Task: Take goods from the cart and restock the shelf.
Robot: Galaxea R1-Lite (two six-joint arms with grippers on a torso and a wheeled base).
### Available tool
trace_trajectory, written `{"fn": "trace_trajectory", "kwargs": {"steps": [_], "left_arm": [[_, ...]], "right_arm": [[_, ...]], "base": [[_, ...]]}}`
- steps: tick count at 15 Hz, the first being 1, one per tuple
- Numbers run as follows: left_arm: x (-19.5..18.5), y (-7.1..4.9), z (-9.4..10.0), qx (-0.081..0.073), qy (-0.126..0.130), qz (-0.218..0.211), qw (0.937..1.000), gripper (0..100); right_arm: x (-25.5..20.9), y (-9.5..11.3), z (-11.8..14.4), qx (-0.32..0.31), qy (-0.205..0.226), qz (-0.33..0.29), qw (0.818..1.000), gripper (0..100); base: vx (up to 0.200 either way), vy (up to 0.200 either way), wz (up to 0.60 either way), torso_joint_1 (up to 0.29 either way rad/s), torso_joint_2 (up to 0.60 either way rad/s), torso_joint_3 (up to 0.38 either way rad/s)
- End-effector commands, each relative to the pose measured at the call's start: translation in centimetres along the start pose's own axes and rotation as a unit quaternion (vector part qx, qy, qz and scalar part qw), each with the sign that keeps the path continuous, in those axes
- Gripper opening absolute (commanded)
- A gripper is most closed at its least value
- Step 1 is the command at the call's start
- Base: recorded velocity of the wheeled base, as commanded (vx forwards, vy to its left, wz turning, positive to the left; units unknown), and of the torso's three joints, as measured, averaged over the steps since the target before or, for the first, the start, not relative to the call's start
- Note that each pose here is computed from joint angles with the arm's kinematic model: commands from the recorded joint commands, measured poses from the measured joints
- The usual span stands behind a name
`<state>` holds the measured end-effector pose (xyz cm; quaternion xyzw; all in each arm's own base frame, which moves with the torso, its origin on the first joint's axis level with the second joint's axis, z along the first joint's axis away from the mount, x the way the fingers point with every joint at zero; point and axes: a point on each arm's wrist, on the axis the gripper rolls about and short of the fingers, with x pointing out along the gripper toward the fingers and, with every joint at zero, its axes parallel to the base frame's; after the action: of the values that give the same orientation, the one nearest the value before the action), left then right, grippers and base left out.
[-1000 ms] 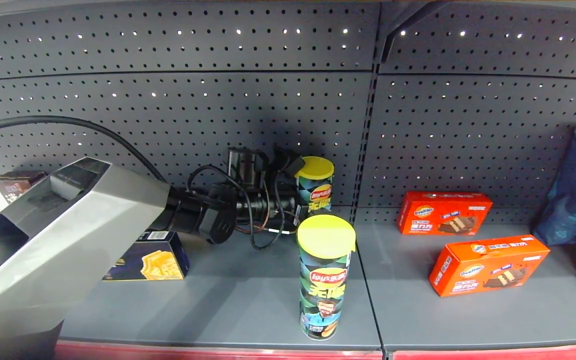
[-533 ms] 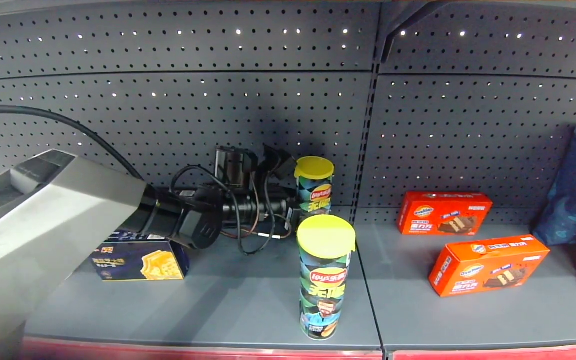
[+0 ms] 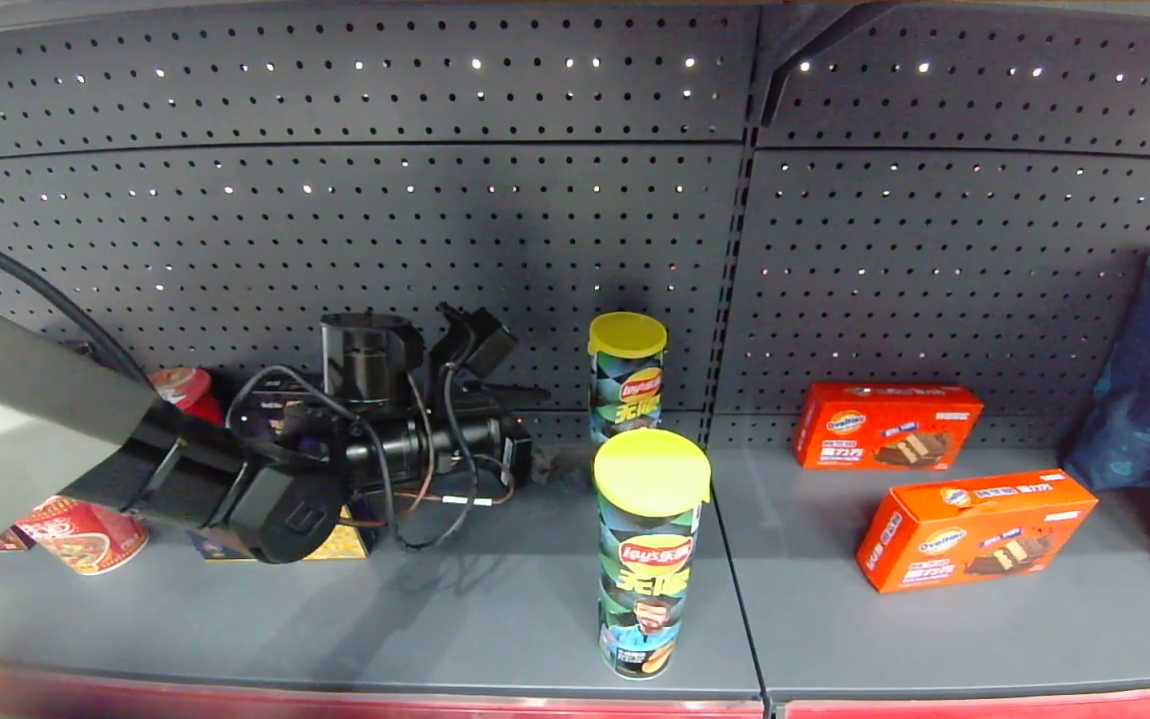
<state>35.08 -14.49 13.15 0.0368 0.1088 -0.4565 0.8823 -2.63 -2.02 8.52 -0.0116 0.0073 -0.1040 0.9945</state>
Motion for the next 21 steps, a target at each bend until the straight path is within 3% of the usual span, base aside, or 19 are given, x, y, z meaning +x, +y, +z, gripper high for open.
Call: {"fn": "trace_trajectory", "kwargs": {"steps": [1,3,6,7,9,11,12,13,16,19,21], "left_arm": [[-3.1,-0.6,0.7,0.007,-0.017,0.020,0.9996,100],[-5.6,-1.3,0.9,0.011,-0.026,0.035,0.9990,100],[-10.8,-4.3,1.0,0.014,-0.037,0.069,0.9969,100],[-11.7,-4.9,1.0,0.016,-0.040,0.077,0.9961,100],[-14.5,-7.0,1.1,0.020,-0.049,0.098,0.9938,100],[-16.6,-8.8,0.7,0.015,-0.037,0.130,0.9907,100],[-16.6,-8.8,0.7,0.015,-0.037,0.130,0.9907,100],[-17.3,-10.2,0.4,0.004,-0.010,0.152,0.9883,100],[-17.0,-11.4,0.3,-0.010,0.003,0.169,0.9856,100],[-16.4,-11.8,0.1,-0.012,0.011,0.172,0.9850,100],[-15.7,-11.9,-0.5,-0.013,0.030,0.173,0.9843,100]], "right_arm": [[0.0,0.1,0.0,-0.002,0.001,0.015,1.000,100],[0.0,0.2,0.0,-0.003,0.000,0.046,0.999,100],[-0.2,0.3,0.6,-0.025,-0.014,0.093,0.995,100],[-0.2,0.3,1.3,-0.028,-0.018,0.110,0.993,100],[0.6,1.0,5.5,-0.020,0.004,0.175,0.984,100],[4.0,3.4,10.1,-0.008,0.031,0.257,0.966,100],[4.2,3.5,10.1,-0.009,0.033,0.259,0.965,100],[7.8,6.1,11.0,-0.023,0.065,0.296,0.953,100],[10.4,9.6,9.9,-0.052,0.126,0.315,0.939,100],[10.6,13.6,8.8,-0.051,0.168,0.340,0.924,100],[10.9,15.5,8.4,-0.052,0.181,0.355,0.916,100]], "base": [[0.000,0.000,0.00,0.000,0.00,0.000],[0.000,0.000,0.00,0.000,0.00,0.000],[0.000,0.000,0.00,0.000,0.00,0.000],[0.000,0.000,0.00,0.000,0.00,0.000],[0.000,0.000,0.00,0.000,0.00,0.000],[0.000,0.000,0.00,0.000,0.00,0.000],[0.000,0.000,0.00,0.000,0.00,0.000],[0.000,0.000,0.00,0.000,0.00,0.000],[0.000,0.000,0.00,0.000,0.00,0.000],[0.000,0.000,0.00,0.000,0.00,0.000],[0.000,0.000,0.00,0.000,0.00,0.000]]}}
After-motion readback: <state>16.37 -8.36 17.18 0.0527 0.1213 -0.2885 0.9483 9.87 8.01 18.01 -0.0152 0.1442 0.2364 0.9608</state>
